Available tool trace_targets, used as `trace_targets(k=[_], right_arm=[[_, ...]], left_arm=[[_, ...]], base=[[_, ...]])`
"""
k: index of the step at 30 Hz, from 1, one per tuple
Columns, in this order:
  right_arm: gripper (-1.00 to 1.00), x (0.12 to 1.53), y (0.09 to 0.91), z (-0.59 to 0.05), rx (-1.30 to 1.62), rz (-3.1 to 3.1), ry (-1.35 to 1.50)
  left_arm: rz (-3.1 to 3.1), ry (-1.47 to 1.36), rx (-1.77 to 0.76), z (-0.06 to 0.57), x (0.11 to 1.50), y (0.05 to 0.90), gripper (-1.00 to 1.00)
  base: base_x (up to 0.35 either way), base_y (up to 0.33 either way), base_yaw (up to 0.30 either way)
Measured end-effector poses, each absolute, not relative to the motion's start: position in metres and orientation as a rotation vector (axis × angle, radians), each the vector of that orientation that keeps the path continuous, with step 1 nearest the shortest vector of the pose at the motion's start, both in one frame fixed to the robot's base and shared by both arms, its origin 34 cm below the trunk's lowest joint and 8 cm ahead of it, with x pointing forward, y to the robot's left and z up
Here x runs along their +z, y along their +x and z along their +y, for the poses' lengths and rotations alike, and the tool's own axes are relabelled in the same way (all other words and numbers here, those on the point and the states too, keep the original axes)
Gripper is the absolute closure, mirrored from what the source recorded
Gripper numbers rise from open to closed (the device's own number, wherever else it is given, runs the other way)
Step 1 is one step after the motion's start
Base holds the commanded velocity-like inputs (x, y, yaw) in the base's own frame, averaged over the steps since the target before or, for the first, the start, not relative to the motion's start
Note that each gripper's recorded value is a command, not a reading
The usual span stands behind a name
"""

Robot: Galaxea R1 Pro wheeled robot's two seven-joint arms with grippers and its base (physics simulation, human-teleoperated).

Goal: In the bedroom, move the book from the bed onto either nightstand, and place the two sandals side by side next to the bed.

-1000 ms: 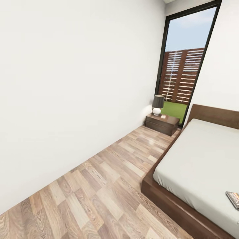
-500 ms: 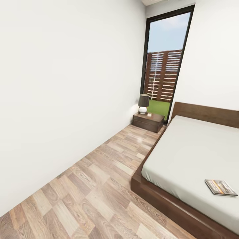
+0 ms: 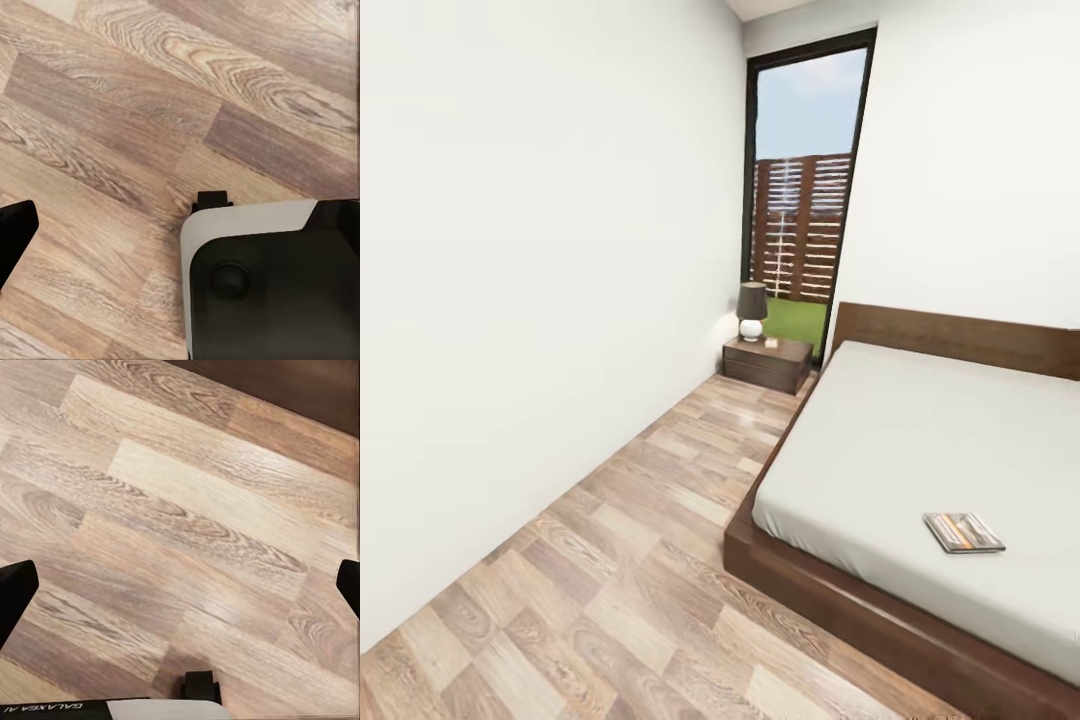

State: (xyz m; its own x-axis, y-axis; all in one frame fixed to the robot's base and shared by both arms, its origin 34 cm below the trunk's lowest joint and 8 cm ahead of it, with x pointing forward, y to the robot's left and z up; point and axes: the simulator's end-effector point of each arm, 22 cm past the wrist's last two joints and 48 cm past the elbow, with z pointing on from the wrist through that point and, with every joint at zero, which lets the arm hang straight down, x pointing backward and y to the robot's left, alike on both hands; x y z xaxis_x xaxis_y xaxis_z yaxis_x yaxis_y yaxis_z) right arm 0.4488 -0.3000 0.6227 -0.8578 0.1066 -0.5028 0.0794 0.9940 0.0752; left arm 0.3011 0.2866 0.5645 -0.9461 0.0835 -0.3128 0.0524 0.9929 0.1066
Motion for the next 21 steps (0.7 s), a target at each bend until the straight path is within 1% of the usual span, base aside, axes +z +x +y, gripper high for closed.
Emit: trace_targets(k=[21], right_arm=[[-1.0, 0.6227, 0.4487, -0.3007, 0.069, 2.607, 0.13]], left_arm=[[2.814, 0.1, 0.138, 0.2865, 0.5645, 0.3011, -1.0]], base=[[0.0, 0.0, -0.268]])
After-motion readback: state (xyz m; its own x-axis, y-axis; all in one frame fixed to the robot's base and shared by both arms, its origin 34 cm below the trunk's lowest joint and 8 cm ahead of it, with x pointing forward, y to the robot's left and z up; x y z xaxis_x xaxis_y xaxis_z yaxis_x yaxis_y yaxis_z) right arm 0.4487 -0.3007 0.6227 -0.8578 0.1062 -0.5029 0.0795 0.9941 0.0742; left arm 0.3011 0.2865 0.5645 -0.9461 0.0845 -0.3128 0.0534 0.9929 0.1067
